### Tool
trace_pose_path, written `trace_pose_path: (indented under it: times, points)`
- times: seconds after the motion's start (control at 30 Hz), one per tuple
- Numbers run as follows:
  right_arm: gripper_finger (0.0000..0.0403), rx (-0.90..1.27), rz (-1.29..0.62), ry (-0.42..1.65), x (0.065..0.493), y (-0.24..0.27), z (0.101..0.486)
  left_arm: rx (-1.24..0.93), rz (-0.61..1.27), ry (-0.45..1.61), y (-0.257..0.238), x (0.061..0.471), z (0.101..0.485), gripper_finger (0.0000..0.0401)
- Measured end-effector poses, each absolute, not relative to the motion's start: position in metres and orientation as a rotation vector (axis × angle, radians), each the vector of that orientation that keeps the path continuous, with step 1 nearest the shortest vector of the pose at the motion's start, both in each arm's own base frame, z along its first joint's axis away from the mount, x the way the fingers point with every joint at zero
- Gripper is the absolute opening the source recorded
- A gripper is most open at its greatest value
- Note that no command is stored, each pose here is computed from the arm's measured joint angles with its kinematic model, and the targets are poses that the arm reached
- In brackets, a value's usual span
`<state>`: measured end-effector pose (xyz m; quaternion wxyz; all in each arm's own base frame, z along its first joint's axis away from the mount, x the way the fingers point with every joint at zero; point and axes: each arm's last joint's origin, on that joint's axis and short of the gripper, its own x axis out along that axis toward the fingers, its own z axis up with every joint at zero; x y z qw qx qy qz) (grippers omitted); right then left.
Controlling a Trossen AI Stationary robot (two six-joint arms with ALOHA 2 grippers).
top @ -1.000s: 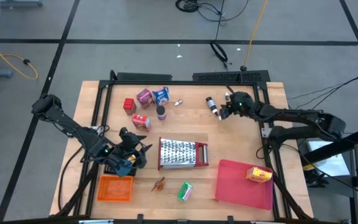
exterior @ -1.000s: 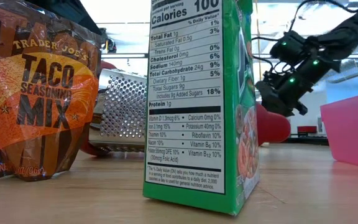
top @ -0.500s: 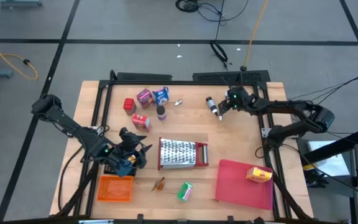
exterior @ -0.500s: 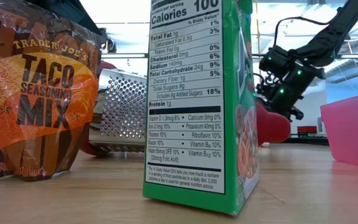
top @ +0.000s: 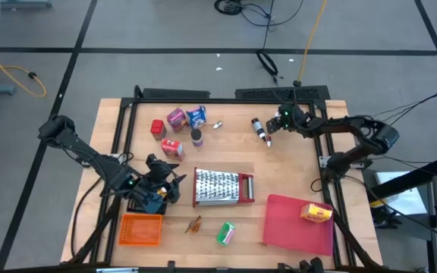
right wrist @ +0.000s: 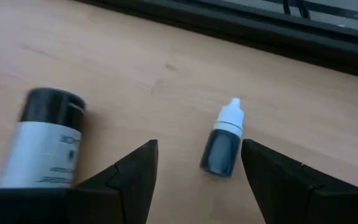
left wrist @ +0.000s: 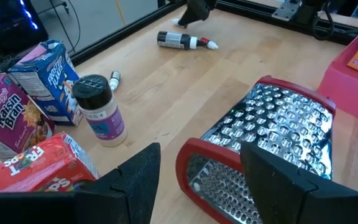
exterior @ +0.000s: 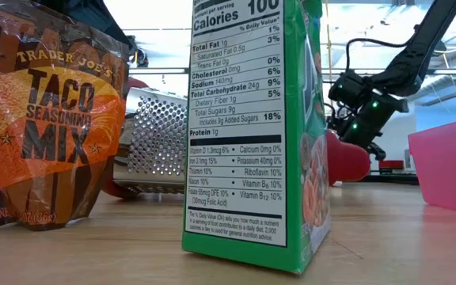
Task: Pick & Place Kitchen Items
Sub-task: Put the small brown food coloring bottle into the black bin
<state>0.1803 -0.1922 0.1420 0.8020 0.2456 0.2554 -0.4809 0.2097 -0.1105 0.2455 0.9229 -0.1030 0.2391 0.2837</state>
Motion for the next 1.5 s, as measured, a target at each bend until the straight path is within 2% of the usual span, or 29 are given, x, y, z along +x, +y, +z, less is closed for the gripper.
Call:
trace_pose_path:
  times: [0.33,0.43,0.67,0.93,1.5]
  points:
    - [0.0213,0.531,-1.099,0.602,0.188,-0.206,0.127,-0.211,0.584,0.491,-0.110,0.210,0.245,0.0225]
    - [0.0178,0.545,-1.108,0.598,0.188,-0.207,0.125,-0.211,0.584,0.492,-0.110,0.210,0.245,0.0225]
    - [0.0060,0.552,-1.091,0.618,0.187,-0.203,0.129,-0.211,0.584,0.491,-0.110,0.210,0.245,0.0225]
    - [0.0056,0.509,-0.968,0.522,0.199,-0.182,0.160,-0.222,0.600,0.469,-0.106,0.214,0.247,0.0225]
    - [0.0057,0.388,-0.377,0.160,0.220,-0.080,0.255,-0.152,0.491,0.249,-0.099,0.246,0.278,0.0225]
